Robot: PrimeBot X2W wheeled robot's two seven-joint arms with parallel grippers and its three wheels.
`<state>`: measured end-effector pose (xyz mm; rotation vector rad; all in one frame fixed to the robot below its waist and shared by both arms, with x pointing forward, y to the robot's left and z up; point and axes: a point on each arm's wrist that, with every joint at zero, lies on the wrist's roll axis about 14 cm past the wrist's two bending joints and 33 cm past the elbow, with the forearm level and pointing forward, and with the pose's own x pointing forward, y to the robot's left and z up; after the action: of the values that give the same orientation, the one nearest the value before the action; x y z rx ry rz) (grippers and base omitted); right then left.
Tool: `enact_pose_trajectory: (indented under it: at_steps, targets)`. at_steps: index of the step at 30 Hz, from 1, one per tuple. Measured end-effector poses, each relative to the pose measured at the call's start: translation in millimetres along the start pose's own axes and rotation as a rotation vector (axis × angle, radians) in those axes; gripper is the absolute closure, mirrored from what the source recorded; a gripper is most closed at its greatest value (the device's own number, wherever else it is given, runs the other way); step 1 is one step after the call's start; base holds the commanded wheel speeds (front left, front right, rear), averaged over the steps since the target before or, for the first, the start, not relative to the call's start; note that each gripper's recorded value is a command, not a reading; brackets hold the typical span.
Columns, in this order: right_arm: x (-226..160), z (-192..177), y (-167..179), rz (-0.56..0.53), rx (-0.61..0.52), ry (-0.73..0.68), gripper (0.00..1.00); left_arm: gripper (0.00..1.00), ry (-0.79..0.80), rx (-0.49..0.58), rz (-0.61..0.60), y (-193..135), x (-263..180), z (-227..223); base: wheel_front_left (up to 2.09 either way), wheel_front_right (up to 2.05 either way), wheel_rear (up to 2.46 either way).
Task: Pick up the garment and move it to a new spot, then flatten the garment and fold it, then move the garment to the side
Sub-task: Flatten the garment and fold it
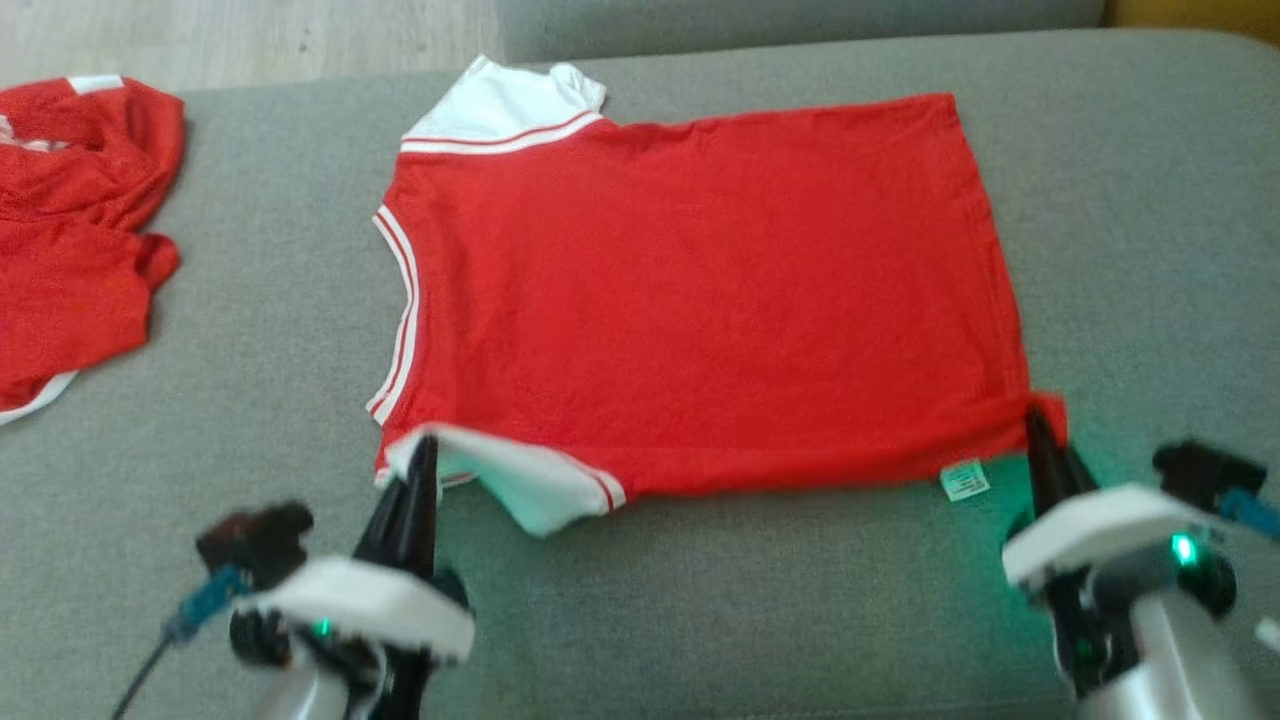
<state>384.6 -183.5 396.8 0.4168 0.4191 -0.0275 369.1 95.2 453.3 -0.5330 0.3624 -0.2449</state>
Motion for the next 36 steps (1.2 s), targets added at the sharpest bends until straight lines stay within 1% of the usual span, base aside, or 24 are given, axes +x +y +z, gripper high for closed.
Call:
enact_pose_trajectory:
  at_steps: [3, 5, 9, 17, 18, 19, 20, 21, 25, 29, 36]
  targets:
    - [17, 15, 5, 0.01, 0.026, -0.025, 1.0, 1.0, -0.02, -0.02, -0.004, -1, 21, 11, 0.0, 0.0, 0.0]
    - [28, 22, 6, 0.008, 0.041, -0.034, 1.0, 1.0, -0.044, -0.036, 0.011, 4, 34, 20, 0.0, 0.0, 0.0]
    - [51, 32, 5, -0.006, 0.049, -0.047, 1.0, 1.0, -0.071, -0.033, 0.037, 15, 64, 32, 0.0, 0.0, 0.0]
    - [76, 28, 3, -0.022, 0.042, -0.034, 1.0, 1.0, -0.057, -0.028, 0.056, 27, 91, 26, 0.0, 0.0, 0.0]
    - [78, 28, 5, -0.018, 0.037, -0.036, 0.97, 1.0, -0.067, -0.028, 0.059, 28, 93, 27, 0.0, 0.0, 0.0]
    - [80, 28, 7, -0.013, 0.035, -0.04, 0.57, 0.86, -0.08, -0.031, 0.054, 28, 94, 29, 0.0, 0.0, 0.0]
    - [81, 30, 10, -0.007, 0.037, -0.049, 0.0, 0.56, -0.092, -0.033, 0.05, 28, 96, 31, 0.0, 0.0, 0.0]
    - [83, 32, 13, 0.003, 0.035, -0.059, 0.0, 0.0, -0.105, -0.033, 0.047, 27, 97, 33, 0.0, 0.0, 0.0]
    - [85, 38, 23, 0.031, 0.03, -0.102, 0.0, 0.0, -0.163, -0.033, 0.015, 22, 97, 43, 0.0, 0.0, 0.0]
    - [84, 44, 27, 0.039, 0.034, -0.139, 0.0, 0.0, -0.209, -0.032, -0.018, 15, 94, 52, 0.0, 0.0, 0.0]
    - [70, 74, 32, 0.058, 0.024, -0.264, 0.0, 0.0, -0.291, -0.032, -0.073, -2, 77, 71, 0.0, 0.0, 0.0]
